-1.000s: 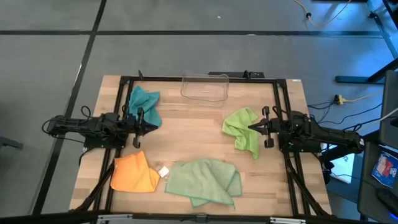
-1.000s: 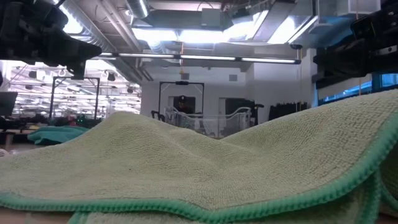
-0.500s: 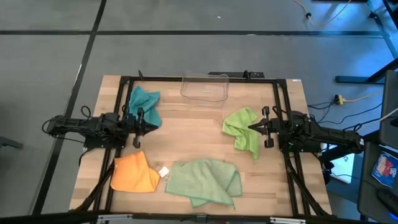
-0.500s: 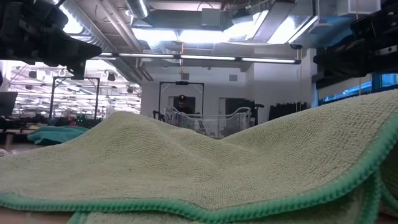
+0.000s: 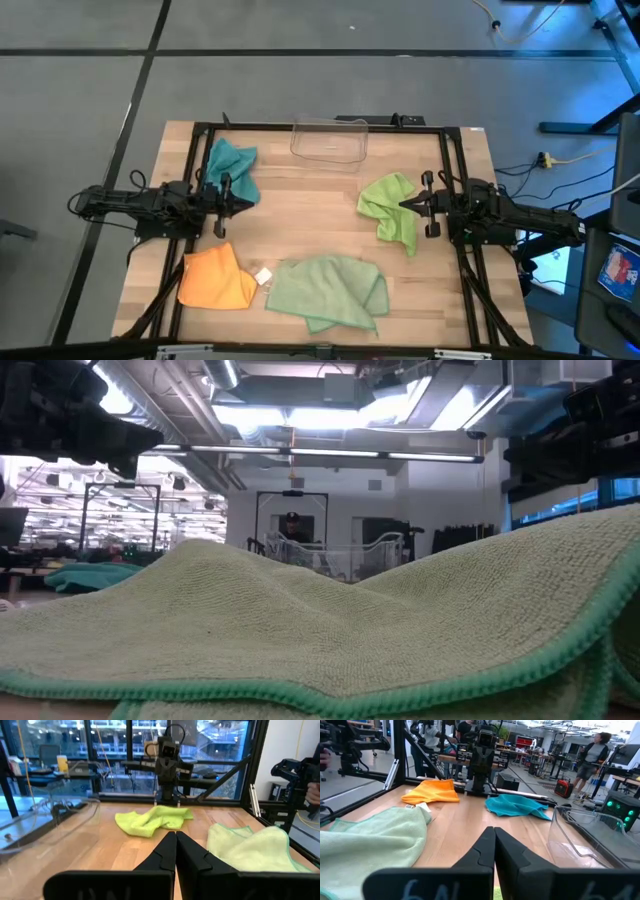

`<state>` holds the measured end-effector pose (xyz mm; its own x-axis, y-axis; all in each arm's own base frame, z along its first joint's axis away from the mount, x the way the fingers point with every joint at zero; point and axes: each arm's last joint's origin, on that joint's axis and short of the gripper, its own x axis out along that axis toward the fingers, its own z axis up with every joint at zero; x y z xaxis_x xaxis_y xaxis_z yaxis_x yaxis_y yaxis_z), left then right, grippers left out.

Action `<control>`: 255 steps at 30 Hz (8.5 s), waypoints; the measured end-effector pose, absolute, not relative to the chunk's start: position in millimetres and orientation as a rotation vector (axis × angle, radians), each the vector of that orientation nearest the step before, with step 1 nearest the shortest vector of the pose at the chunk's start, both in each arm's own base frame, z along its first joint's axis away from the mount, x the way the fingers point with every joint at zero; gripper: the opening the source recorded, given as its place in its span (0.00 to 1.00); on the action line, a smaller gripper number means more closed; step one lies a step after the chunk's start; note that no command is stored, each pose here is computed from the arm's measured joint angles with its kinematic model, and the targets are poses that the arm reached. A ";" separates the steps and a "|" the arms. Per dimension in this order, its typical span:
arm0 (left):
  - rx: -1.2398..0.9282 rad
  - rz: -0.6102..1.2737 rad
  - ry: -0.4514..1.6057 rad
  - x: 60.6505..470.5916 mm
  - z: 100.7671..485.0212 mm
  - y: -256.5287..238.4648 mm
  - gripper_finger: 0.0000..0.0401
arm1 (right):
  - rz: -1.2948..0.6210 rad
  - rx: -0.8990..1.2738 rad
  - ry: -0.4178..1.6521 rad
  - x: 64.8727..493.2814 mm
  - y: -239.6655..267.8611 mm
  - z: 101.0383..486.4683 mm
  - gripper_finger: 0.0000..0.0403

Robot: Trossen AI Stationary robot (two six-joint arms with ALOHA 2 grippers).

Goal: Fold microfiber towels
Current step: Fold the light green microfiber towel

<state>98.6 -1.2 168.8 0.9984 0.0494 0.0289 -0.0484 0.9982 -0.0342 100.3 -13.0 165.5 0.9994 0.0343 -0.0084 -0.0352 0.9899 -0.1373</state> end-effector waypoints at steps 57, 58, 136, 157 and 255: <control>0.060 0.185 -0.163 96.8 182.4 2.6 0.00 | -0.405 0.237 0.465 201.4 -75.9 250.4 0.40; 0.060 0.185 -0.163 96.8 182.3 2.6 0.00 | -0.362 0.260 0.500 210.3 -82.3 246.4 0.39; 0.062 0.188 -0.149 97.1 181.0 2.6 0.00 | -0.463 0.553 0.991 175.2 4.7 138.5 0.39; 0.070 0.188 -0.148 97.1 181.0 2.6 0.00 | -0.459 0.621 0.896 189.1 5.3 154.4 0.02; 0.108 0.447 0.392 241.4 282.8 4.6 0.29 | 0.074 -0.200 0.407 346.1 -48.9 393.3 0.00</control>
